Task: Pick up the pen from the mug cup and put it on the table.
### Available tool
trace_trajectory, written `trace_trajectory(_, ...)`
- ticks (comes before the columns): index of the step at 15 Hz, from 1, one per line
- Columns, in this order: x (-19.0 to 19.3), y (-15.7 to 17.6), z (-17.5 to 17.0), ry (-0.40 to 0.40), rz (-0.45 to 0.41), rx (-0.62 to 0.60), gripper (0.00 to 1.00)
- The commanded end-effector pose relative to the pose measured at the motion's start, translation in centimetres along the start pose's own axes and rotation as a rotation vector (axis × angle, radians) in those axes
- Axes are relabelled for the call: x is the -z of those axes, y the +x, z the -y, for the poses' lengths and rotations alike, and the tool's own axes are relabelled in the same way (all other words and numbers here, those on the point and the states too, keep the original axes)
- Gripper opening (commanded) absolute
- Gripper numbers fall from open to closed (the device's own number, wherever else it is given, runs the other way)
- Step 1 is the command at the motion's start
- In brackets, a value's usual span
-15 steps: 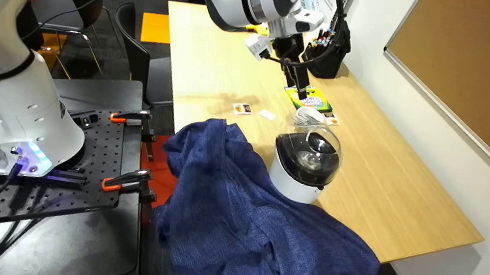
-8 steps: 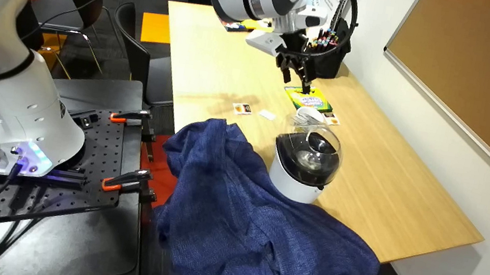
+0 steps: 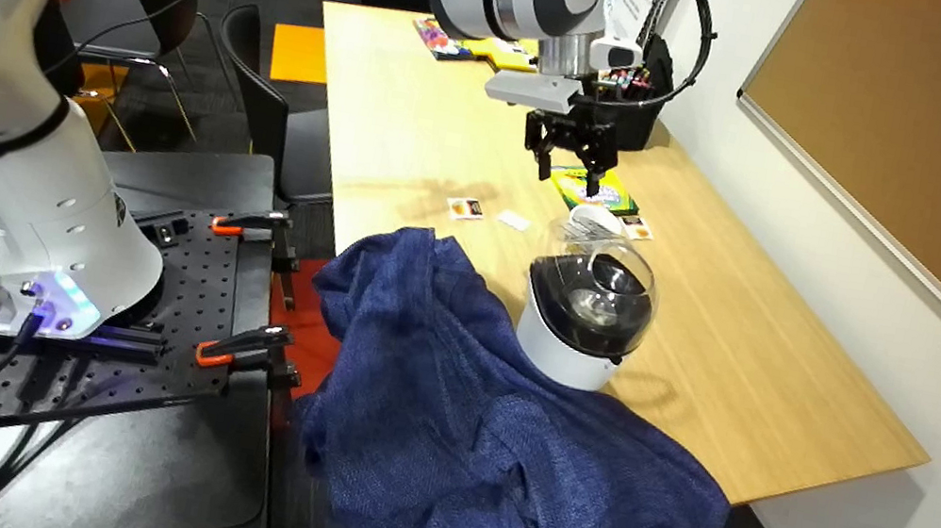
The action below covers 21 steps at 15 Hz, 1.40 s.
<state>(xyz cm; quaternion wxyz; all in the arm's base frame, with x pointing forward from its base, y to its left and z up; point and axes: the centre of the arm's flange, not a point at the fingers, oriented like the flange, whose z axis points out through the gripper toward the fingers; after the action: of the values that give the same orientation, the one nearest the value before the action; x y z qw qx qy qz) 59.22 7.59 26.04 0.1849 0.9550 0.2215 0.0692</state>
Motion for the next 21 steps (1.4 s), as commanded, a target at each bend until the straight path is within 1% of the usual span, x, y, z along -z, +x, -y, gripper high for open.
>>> trace_trajectory(1, -0.8, 2.1, -0.6, -0.047, 0.066, 0.125, 1.0)
trace_trajectory(3, -1.5, 2.7, -0.6, -0.056, 0.061, 0.184, 1.0)
trace_trajectory(6, -2.4, 3.2, -0.6, -0.032, 0.02, 0.259, 1.0)
trace_trajectory(9, -3.6, 3.7, -0.5, 0.012, -0.043, 0.291, 1.0)
trace_trajectory(12, -5.1, 4.1, -0.3, 0.035, -0.104, 0.302, 1.0)
trace_trajectory(16, -7.2, 4.3, -0.7, 0.058, -0.127, 0.296, 1.0)
trace_trajectory(19, -8.5, 4.9, -1.4, 0.073, -0.16, 0.254, 1.0)
trace_trajectory(20, -7.7, 3.8, -0.3, 0.067, -0.126, 0.261, 1.0)
trace_trajectory(21, -8.1, 3.9, -0.6, 0.069, -0.134, 0.251, 1.0)
